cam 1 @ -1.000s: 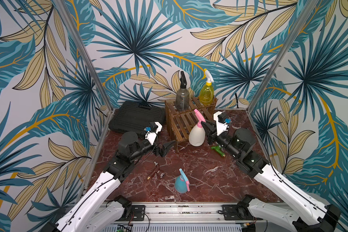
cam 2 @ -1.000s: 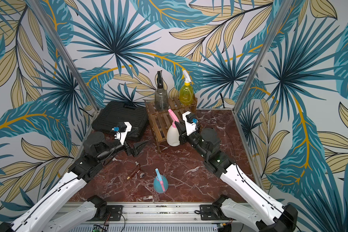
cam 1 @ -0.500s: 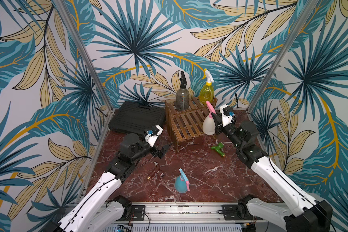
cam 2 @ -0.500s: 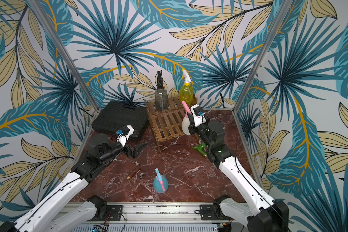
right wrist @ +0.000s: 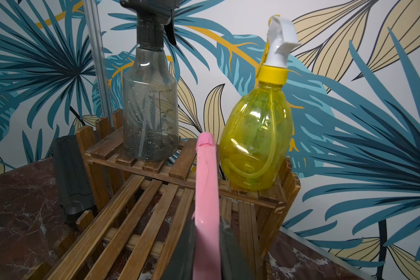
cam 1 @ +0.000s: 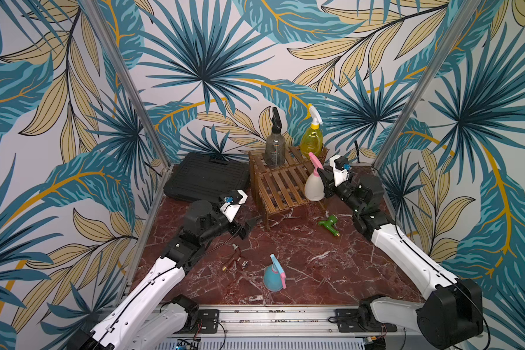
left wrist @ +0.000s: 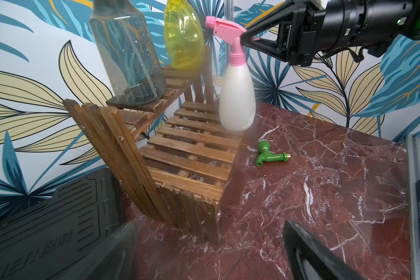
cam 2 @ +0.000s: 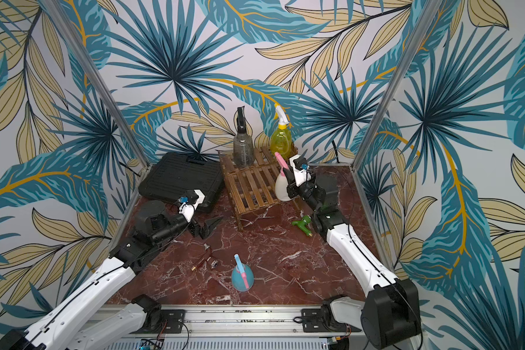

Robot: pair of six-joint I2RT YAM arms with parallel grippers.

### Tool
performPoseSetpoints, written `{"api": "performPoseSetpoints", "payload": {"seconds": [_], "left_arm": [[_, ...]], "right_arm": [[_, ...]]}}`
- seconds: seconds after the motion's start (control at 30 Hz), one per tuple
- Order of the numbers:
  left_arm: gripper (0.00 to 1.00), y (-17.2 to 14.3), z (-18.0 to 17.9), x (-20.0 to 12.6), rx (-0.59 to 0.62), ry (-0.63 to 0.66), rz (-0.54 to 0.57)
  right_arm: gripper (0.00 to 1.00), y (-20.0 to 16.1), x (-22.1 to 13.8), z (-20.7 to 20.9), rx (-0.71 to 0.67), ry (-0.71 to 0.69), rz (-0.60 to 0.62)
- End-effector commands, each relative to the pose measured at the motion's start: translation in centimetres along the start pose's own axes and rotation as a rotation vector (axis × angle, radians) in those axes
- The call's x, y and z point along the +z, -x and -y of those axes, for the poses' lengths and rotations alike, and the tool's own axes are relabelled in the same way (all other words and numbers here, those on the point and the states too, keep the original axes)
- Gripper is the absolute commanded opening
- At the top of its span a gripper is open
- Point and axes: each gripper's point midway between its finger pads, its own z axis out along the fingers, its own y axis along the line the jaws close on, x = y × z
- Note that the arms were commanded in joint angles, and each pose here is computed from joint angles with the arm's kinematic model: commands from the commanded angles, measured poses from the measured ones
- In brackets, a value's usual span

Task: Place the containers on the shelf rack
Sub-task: 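Place the container on the shelf.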

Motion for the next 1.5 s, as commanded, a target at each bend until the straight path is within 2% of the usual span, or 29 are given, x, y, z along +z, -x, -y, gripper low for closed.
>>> {"api": "performPoseSetpoints", "payload": {"seconds": [0.0,0.47,0.6,0.7,0.8,1.13,1.47], "left_arm": [[1.00,-0.1,0.1,0.0,0.007,-0.012,-0.003],[1.00,-0.1,0.2,0.0,0.010,-0.020,-0.003],[1.00,-0.1,0.3,0.0,0.009,-0.021,-0.006],[1.00,-0.3,0.3,0.0,0.009,-0.024,-0.011],[1.00,-0.6,0.1,0.3,0.007,-0.019,-0.019],[1.00,-1.0,0.3,0.7,-0.007,-0.038,-0.035],[1.00,-0.7,0.6,0.5,0.004,-0.051,-0.027]], "right_arm": [[0.00,1.2,0.7,0.2,0.012,0.010,0.062],[0.00,-1.3,2.4,1.7,0.032,-0.060,-0.014],[0.05,-1.3,2.7,1.9,0.044,-0.063,-0.016],[0.17,-1.5,2.9,2.0,0.047,-0.068,-0.025],[0.22,-2.0,2.9,2.5,0.047,-0.100,-0.047],[0.48,-1.6,2.5,2.6,0.042,-0.106,-0.042],[0.90,0.3,-0.3,3.2,0.038,-0.163,-0.039]]}}
